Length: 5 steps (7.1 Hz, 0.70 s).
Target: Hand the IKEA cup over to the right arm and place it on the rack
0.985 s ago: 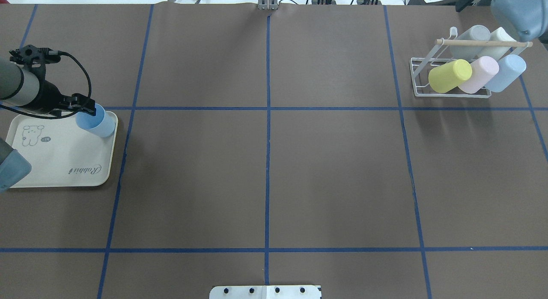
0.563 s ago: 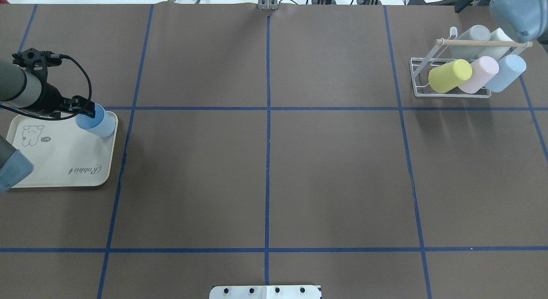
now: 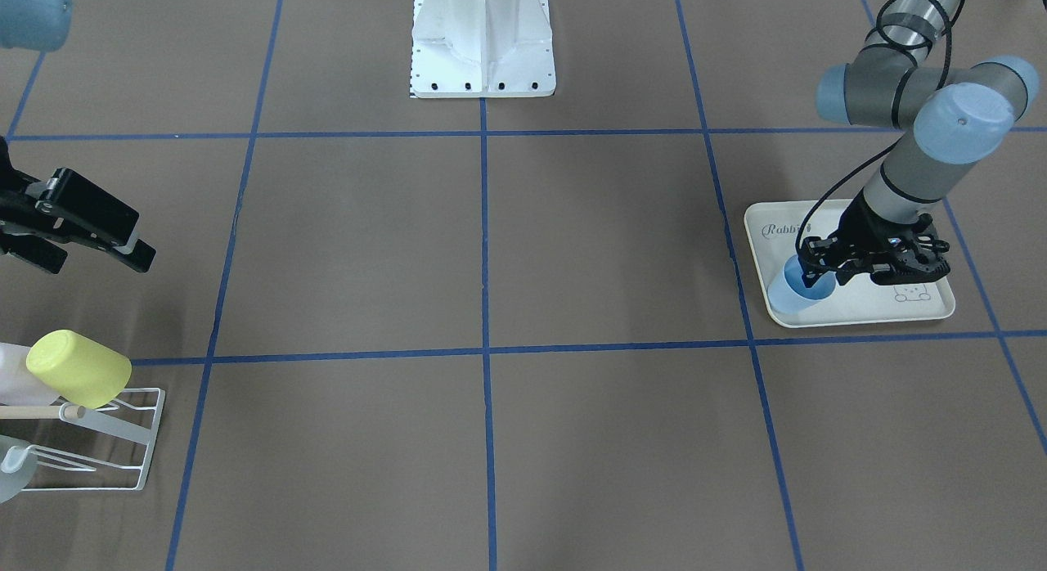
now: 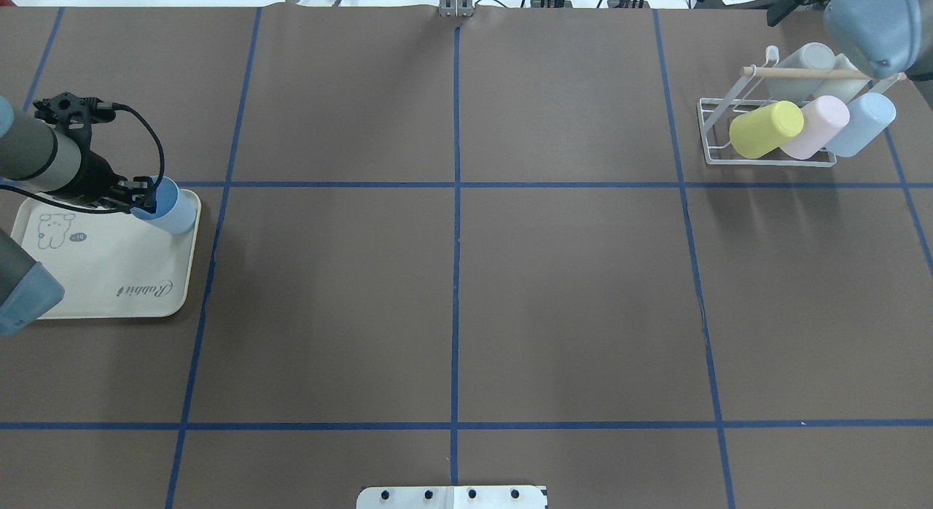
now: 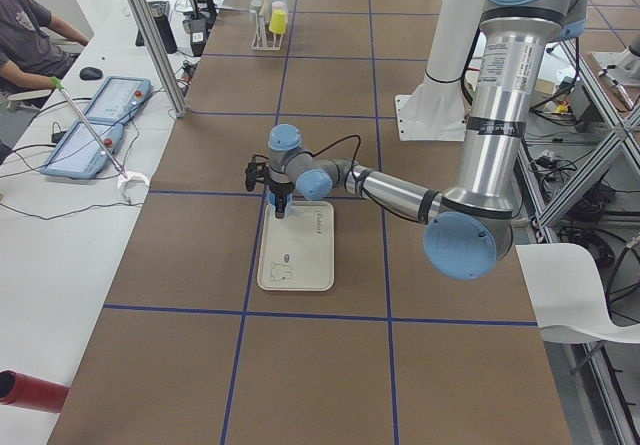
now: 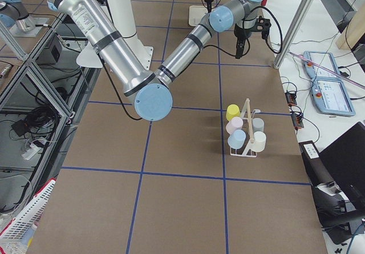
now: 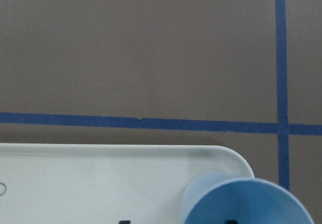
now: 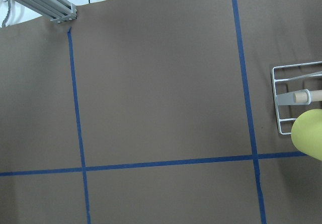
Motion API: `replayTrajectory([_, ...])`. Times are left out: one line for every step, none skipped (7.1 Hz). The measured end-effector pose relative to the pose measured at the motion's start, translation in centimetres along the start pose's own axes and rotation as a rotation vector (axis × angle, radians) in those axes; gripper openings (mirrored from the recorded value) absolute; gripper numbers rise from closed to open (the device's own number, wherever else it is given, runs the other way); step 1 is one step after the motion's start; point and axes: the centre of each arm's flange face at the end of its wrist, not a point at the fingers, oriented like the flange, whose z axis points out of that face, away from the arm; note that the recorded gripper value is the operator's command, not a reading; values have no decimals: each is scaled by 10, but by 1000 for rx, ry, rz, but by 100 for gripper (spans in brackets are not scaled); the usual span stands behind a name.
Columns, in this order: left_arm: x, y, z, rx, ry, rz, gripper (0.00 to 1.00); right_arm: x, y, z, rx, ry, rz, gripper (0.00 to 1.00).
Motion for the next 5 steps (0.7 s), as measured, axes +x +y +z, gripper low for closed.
replayTrajectory([3,2,-3,-13,15,3,0,-1,0,0,0,0,-1,99])
replayTrajectory([5,5,-9,-37,43,1,0,-1,0,0,0,-1,-1,99])
replayTrajectory([-2,-1,-23,-42,66,-18,0,-2,1,-1,1,-2,-3,99])
replayTrajectory([-21,-17,-43,-26,76,-59,0,-3,1,-2,2,-4,-6,99])
replayTrajectory([-43,-33,-63,2,77,-105,0,-4,2,-1,2,-4,-8,99])
